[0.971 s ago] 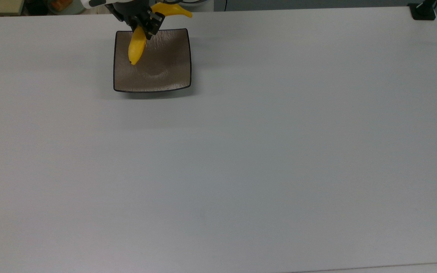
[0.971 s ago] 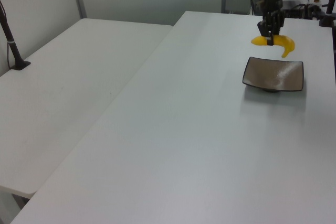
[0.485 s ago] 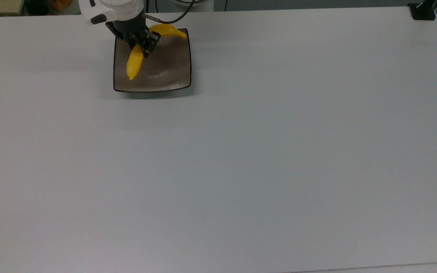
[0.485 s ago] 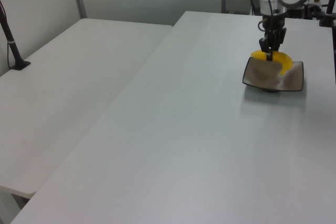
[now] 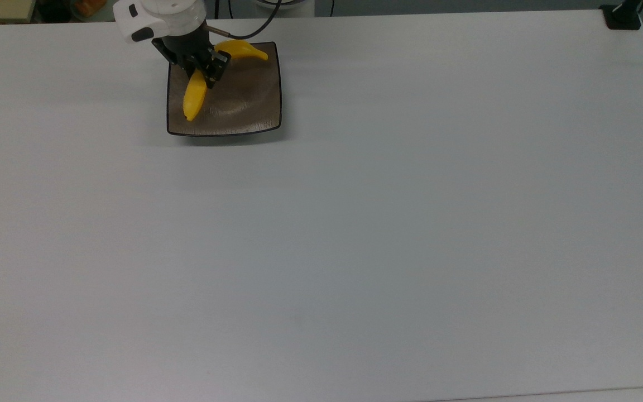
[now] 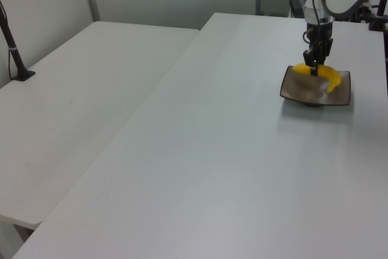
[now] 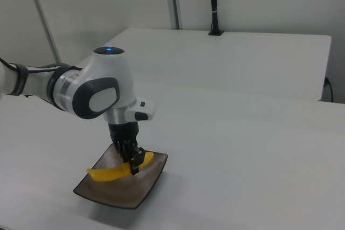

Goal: Bananas placed on a ceramic plate
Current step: 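Lower the banana into the brown plate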

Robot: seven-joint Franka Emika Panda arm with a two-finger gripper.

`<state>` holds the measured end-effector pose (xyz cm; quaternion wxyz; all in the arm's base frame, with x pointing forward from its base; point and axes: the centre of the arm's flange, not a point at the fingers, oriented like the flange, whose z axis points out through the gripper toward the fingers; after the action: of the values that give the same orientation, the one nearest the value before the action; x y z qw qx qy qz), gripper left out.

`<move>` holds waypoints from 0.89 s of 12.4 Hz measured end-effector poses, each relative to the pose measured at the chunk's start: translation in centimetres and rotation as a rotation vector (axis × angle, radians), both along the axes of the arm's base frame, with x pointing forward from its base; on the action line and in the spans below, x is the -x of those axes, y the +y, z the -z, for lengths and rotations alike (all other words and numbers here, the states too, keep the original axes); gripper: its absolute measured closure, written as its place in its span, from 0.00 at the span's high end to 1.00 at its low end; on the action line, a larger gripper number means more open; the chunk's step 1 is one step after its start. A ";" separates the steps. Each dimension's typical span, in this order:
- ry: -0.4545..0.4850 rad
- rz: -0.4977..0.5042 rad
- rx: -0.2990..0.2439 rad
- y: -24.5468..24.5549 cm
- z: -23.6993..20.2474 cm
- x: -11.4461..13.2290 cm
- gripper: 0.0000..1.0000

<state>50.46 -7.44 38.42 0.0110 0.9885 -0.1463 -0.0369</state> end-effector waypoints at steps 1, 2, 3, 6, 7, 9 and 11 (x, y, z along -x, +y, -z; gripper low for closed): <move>0.002 0.000 0.000 0.0 0.2 0.1 0.35; 0.007 0.000 -0.001 0.0 0.5 0.2 0.35; 0.014 0.000 -0.002 0.0 0.8 0.3 0.35; 0.020 0.000 -0.003 0.0 1.1 0.3 0.35; 0.020 0.000 -0.003 0.0 1.2 0.3 0.35; 0.024 0.000 -0.003 0.0 1.3 0.3 0.35; 0.030 -0.001 -0.004 0.0 1.6 0.2 0.35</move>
<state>50.22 -7.40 36.77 0.0115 0.9879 -0.1458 -0.0520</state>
